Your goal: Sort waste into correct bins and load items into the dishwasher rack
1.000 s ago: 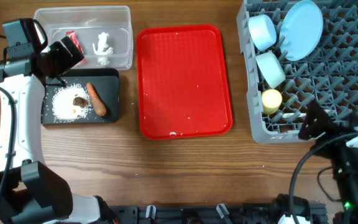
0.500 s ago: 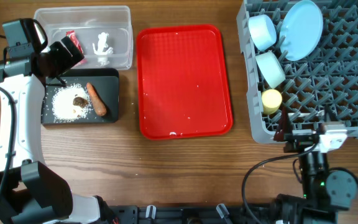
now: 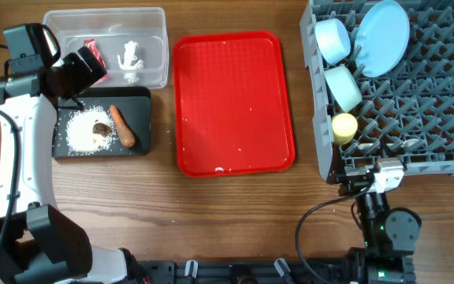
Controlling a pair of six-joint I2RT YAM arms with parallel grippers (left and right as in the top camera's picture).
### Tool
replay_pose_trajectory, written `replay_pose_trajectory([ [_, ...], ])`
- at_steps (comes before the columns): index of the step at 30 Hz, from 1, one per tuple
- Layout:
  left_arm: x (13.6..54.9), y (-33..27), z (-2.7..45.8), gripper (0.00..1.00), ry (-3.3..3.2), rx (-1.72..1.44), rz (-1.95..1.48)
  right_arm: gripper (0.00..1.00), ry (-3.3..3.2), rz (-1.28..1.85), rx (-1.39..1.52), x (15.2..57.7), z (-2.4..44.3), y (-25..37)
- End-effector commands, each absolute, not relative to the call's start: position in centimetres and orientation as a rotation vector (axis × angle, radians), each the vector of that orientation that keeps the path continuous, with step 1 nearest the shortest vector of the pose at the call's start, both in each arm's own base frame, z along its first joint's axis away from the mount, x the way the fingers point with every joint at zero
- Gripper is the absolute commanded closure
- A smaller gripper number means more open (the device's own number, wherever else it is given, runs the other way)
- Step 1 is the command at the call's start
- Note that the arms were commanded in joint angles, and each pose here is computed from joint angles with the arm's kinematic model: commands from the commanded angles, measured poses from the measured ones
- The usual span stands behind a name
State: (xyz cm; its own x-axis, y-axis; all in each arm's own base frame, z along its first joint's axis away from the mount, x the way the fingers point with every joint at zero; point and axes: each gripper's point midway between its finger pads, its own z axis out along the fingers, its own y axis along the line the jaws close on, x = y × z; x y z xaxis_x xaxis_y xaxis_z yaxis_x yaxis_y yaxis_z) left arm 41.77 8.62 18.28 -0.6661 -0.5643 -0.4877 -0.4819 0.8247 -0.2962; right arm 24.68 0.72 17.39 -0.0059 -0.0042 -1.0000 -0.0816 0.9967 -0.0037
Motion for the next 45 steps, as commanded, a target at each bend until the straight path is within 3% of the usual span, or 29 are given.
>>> replay_pose_trajectory([
  [1, 41.8, 8.9, 18.8, 0.0, 2.413, -0.759, -0.175, 0.0, 1.556, 0.059, -0.057, 24.6, 17.8, 0.7],
  [19, 41.8, 8.9, 19.0, 0.0, 2.41, -0.758, -0.174, 0.0, 1.556, 0.059, -0.057, 24.6, 17.8, 0.7],
  [23, 41.2, 9.2, 21.3, 0.0, 2.353, -0.743, -0.142, 0.0, 1.557, 0.059, -0.057, 24.6, 17.8, 0.7],
  [31, 39.4, 3.9, 27.1, 0.0, 2.103, -0.289, -0.112, 0.0, 1.556, 0.059, -0.057, 24.6, 17.8, 0.7],
  [38, 31.8, 1.8, 21.6, 0.0, 1.926, -0.212, -0.171, 0.0, 1.557, 0.059, -0.057, 24.6, 17.8, 0.7],
  [45, 27.0, 1.2, 15.9, 0.0, 1.804, -0.182, -0.16, 0.0, 1.557, 0.059, -0.057, 24.6, 17.8, 0.7],
])
